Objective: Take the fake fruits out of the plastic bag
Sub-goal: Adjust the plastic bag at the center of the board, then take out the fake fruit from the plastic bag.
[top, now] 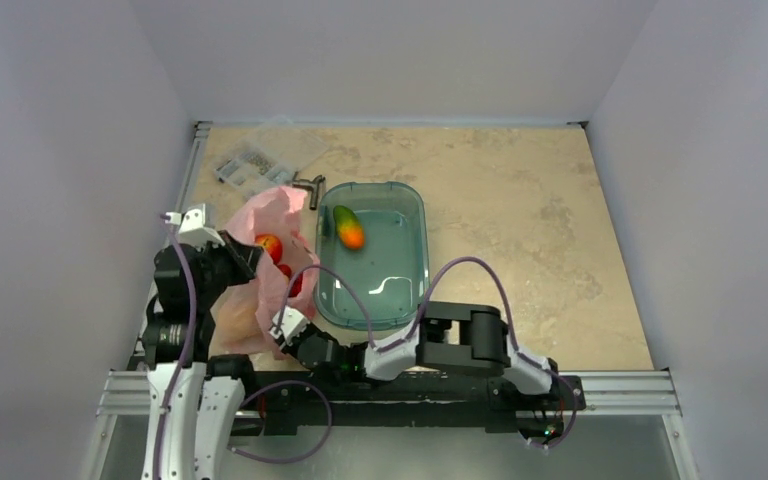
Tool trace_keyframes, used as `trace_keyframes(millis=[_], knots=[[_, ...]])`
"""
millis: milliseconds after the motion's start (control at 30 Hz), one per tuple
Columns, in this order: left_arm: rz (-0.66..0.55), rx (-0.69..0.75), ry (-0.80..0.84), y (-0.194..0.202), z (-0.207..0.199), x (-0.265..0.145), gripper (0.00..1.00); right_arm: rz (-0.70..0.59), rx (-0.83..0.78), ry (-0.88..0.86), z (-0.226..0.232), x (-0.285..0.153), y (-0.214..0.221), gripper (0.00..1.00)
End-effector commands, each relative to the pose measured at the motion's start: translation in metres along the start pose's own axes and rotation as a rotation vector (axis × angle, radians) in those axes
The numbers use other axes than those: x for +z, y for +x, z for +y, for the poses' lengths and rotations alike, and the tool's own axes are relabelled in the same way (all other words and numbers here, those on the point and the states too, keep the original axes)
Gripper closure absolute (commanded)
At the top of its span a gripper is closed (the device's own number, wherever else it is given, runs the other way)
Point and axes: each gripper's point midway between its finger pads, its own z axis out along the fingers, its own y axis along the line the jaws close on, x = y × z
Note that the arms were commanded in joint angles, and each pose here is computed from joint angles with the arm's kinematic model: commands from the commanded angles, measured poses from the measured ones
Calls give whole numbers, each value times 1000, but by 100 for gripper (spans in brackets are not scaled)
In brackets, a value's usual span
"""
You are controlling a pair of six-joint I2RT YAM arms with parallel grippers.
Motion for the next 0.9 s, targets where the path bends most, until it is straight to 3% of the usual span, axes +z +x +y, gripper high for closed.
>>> trace_keyframes(millis=[0, 200, 300, 533, 733, 867], knots=[[-163, 145, 191, -19, -30, -13, 100, -72, -9, 128, -17, 8, -6, 74], [-54, 100, -50, -2, 13, -12, 100, -113, 97, 4, -15, -23, -58, 69], [-10, 87, -108, 4, 23, -10, 100, -106, 121, -63, -15, -35, -82, 59], [45, 126, -144, 5, 26, -20, 100, -96, 167, -154, -22, -55, -117, 50], [18, 126, -155, 6, 28, -29, 100, -72, 236, -196, -28, -27, -139, 56], [-17, 117, -209, 5, 37, -34, 100, -42, 266, -141, -40, 0, -141, 71]])
